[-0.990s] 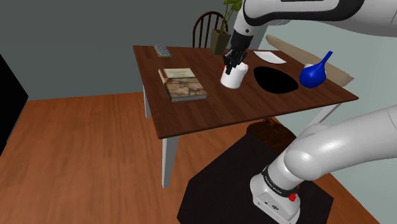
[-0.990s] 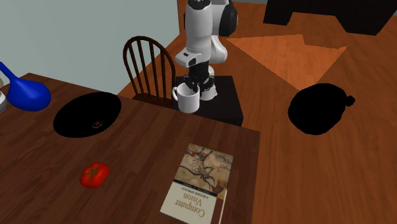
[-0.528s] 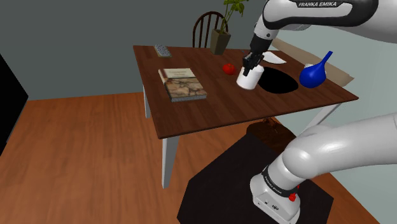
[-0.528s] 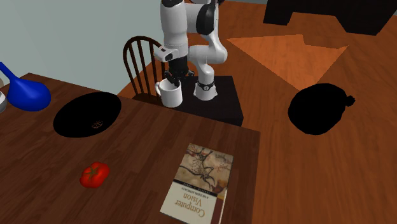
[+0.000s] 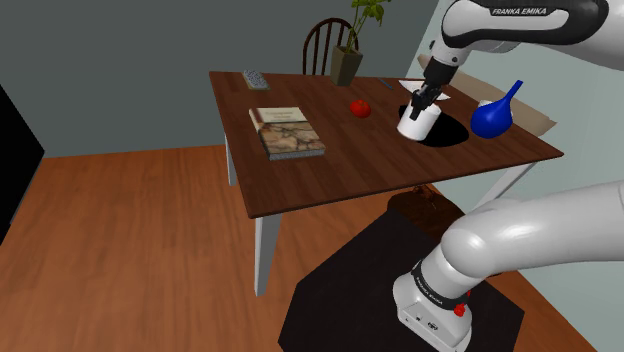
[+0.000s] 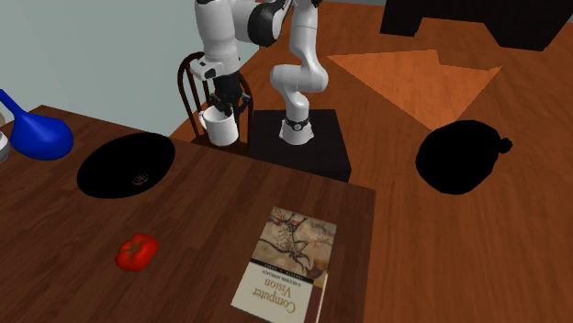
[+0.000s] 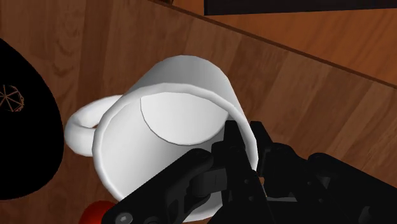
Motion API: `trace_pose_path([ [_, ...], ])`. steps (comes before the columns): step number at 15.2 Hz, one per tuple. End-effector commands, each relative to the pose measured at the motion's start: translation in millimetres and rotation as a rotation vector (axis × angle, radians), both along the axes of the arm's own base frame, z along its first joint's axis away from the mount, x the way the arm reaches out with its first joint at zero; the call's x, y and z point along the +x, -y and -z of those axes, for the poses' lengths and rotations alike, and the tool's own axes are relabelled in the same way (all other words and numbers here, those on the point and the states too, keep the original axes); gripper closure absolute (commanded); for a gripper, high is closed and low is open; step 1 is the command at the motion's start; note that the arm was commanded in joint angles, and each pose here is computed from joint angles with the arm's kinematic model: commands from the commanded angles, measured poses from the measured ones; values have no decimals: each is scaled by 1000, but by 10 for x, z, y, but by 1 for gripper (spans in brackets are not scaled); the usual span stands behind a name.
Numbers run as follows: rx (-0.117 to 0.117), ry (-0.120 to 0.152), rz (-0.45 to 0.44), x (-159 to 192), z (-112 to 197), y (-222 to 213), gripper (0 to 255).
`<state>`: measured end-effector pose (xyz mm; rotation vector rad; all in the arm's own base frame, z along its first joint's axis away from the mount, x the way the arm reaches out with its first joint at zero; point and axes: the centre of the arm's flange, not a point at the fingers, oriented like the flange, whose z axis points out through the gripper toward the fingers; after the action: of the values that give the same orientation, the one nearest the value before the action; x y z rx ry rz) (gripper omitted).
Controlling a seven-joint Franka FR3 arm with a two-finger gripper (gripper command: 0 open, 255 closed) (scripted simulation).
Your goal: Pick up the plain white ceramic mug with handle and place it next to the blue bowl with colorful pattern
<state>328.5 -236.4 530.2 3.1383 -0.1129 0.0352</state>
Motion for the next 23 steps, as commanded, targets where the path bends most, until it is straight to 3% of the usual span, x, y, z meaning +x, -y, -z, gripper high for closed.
trace_pose_path([
  [1,0,0,-1,-142,-16,244,255],
  [16,0,0,-1,-1060,-23,1999,255],
  [23,0,0,-1,-1103,294,2082,255],
])
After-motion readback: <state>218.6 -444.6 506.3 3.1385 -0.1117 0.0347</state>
